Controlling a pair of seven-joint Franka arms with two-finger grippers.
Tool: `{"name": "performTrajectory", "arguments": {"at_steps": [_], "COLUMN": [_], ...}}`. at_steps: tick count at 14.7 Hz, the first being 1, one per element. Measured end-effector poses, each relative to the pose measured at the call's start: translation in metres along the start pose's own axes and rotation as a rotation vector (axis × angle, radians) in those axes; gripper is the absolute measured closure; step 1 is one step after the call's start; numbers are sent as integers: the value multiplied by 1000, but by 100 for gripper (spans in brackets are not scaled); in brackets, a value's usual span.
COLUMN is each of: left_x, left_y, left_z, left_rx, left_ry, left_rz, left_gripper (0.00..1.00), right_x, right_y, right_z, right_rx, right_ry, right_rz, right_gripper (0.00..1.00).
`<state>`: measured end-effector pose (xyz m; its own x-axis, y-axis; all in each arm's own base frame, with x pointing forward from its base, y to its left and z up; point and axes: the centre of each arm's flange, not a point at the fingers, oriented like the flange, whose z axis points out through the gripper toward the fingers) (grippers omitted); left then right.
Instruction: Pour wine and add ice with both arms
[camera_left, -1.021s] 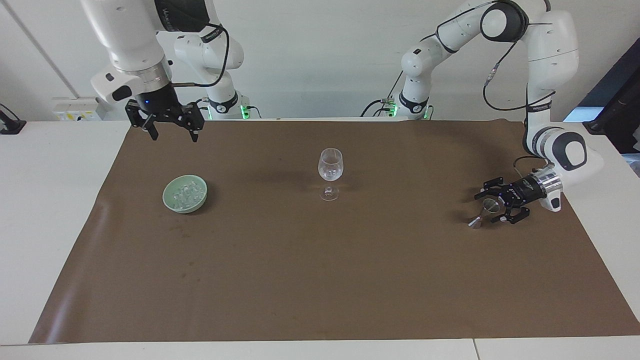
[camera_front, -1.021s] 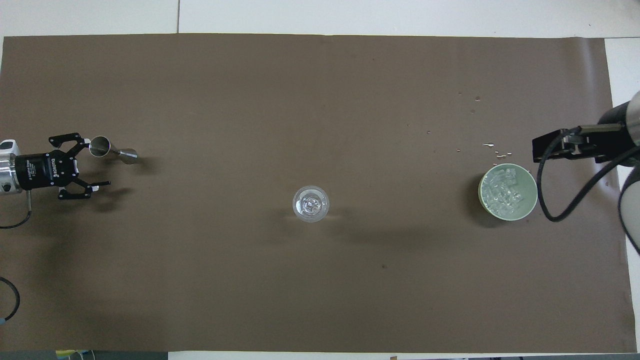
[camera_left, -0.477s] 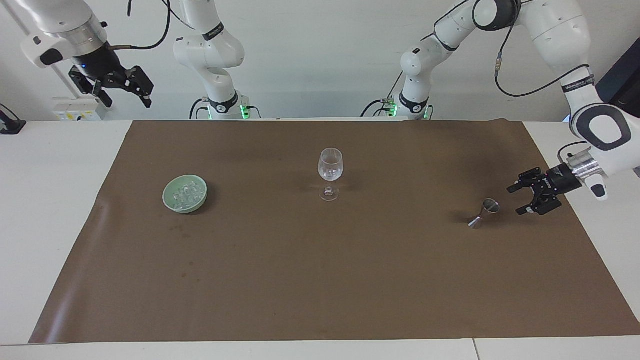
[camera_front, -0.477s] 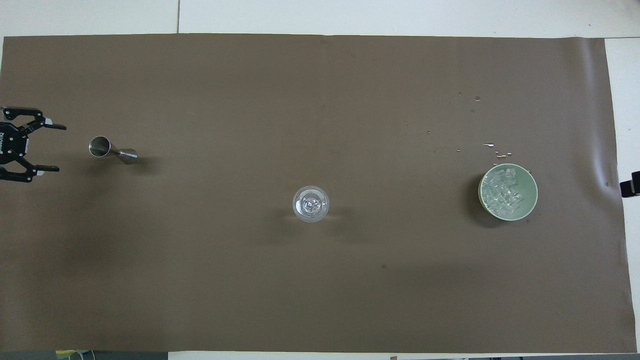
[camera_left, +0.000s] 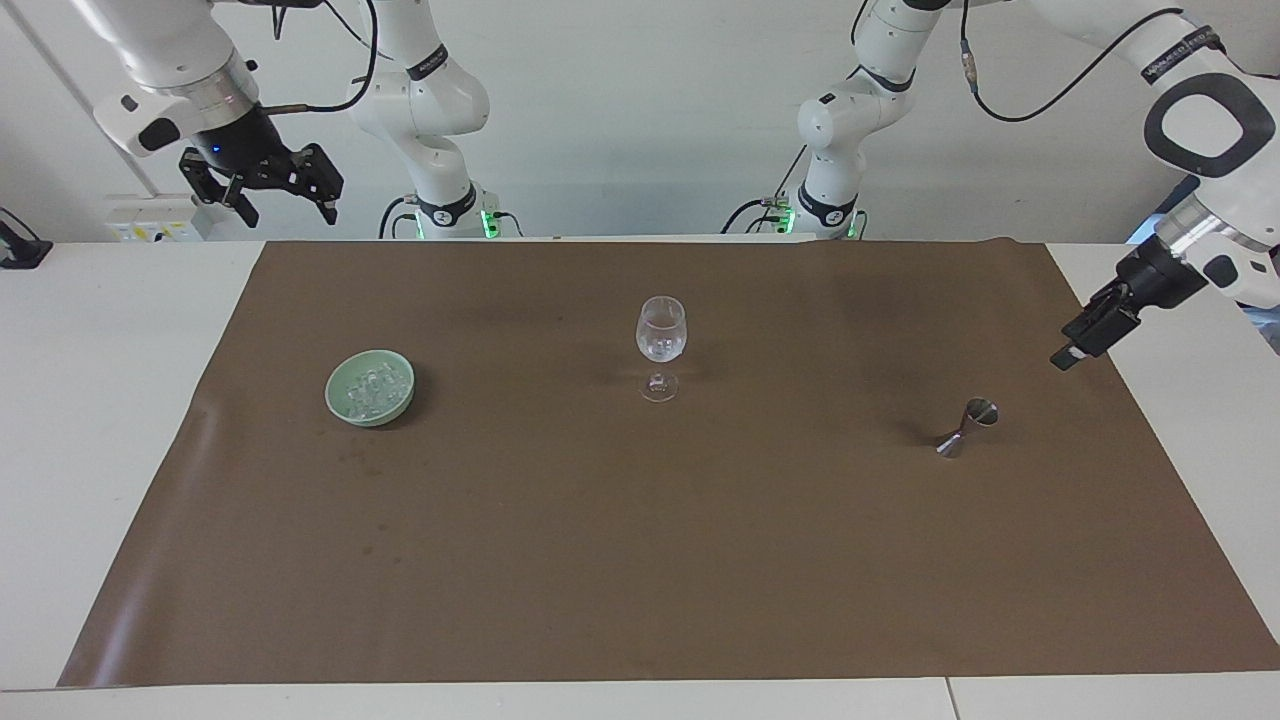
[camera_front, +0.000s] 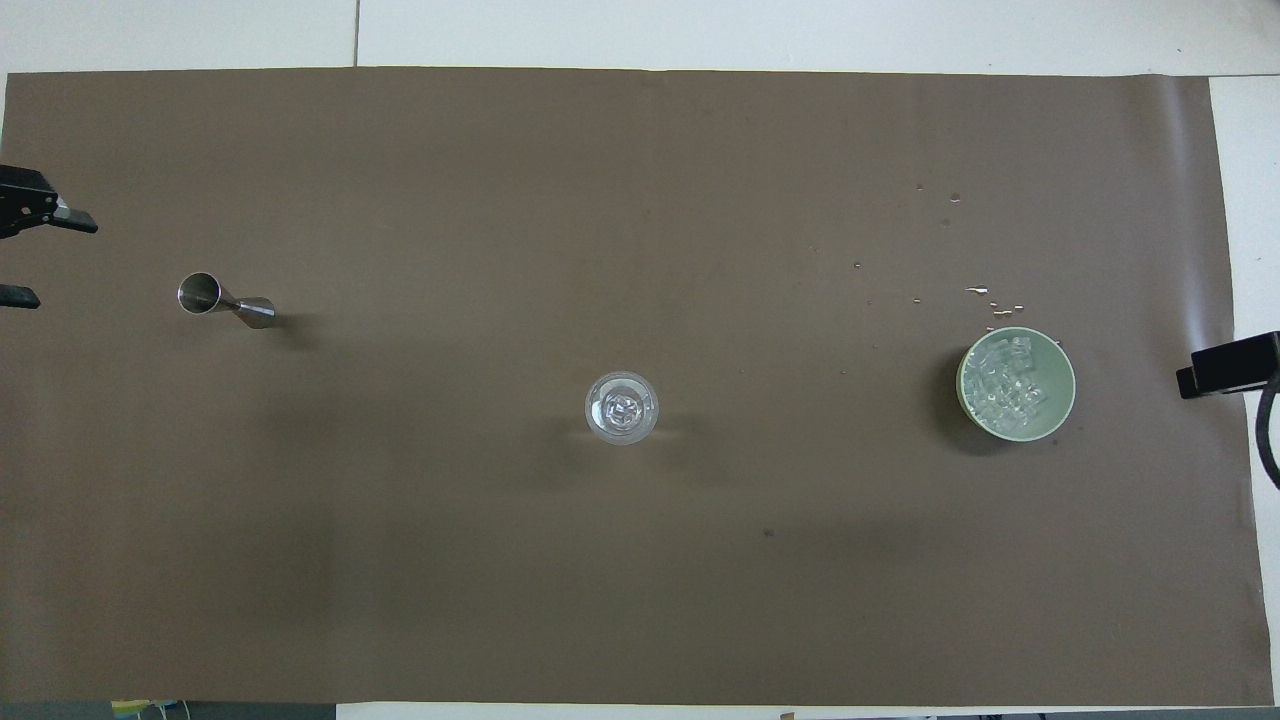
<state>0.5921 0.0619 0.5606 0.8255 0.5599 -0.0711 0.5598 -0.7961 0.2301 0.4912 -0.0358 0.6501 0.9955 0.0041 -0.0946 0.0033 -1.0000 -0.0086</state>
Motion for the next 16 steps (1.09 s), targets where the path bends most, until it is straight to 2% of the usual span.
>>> {"name": "performTrajectory", "arguments": {"at_steps": [4,8,11,16], "left_x": [-46,-56,-68,-76], "left_y": [56,65,73,62], "left_z": [-5,-6,-23,-53], "left_rx": [75,140,174,215], "left_ry": [44,57,38,-30], "left_rz": [264,461,557,628], "left_gripper": [0,0,0,0], "right_x": [-4,-3,-4,-2], "right_y": [25,23,22,21], "right_z": [1,5,5,3], "right_rx": [13,14,14,12], "right_ry": [-4,-13,-11,9], "right_rz": [44,41,38,36], "right_gripper": [0,0,0,0]}}
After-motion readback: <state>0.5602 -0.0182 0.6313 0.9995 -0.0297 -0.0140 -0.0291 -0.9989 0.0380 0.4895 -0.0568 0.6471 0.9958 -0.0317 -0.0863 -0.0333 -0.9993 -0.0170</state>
